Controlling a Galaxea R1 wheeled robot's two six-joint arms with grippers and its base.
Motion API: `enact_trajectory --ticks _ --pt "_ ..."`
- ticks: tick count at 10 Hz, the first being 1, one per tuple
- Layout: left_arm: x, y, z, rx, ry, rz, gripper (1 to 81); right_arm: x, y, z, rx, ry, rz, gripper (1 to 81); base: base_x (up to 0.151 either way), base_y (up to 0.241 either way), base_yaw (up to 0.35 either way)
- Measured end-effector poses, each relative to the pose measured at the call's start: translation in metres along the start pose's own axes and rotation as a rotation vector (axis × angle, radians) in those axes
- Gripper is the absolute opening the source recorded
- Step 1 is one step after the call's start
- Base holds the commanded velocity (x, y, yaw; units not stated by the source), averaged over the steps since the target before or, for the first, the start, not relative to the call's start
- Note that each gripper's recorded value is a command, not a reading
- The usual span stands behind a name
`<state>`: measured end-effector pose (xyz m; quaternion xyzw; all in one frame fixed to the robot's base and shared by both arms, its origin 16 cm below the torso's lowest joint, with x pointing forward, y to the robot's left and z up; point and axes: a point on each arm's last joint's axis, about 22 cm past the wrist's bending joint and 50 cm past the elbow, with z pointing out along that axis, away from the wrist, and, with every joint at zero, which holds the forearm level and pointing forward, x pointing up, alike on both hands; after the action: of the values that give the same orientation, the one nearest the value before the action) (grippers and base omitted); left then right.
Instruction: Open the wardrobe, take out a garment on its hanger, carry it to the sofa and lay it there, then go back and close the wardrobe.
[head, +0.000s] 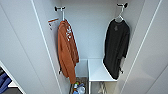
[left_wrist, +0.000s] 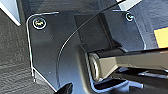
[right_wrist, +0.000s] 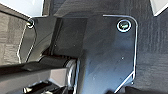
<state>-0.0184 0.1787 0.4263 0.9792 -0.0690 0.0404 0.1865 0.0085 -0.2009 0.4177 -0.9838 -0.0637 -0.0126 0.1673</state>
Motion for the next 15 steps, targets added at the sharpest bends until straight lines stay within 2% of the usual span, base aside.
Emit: enact_trajectory --ticks 2,5,8,10,15 --pt "0.007 -0.007 0.001 0.02 -0.002 -0.028 81.1 -0.06 -0.033 0.002 0.037 -0.068 0.028 81.1 0.0 0.0 0.0" --pt "-0.005 -0.002 0.001 0.022 -0.02 -0.064 81.1 -0.079 -0.076 0.008 0.088 -0.084 0.043 81.1 0.0 0.0 0.0" --pt "-0.008 0.002 0.003 0.022 -0.039 -0.079 81.1 -0.085 -0.067 0.006 0.073 -0.09 0.043 81.1 0.0 0.0 0.0" --pt "-0.014 0.002 0.003 0.027 -0.065 -0.082 81.1 -0.084 -0.074 0.008 0.081 -0.089 0.044 81.1 0.0 0.0 0.0" --pt "-0.023 0.009 0.004 0.021 -0.076 -0.086 81.1 -0.091 -0.077 0.007 0.084 -0.094 0.046 81.1 0.029 0.0 0.0"
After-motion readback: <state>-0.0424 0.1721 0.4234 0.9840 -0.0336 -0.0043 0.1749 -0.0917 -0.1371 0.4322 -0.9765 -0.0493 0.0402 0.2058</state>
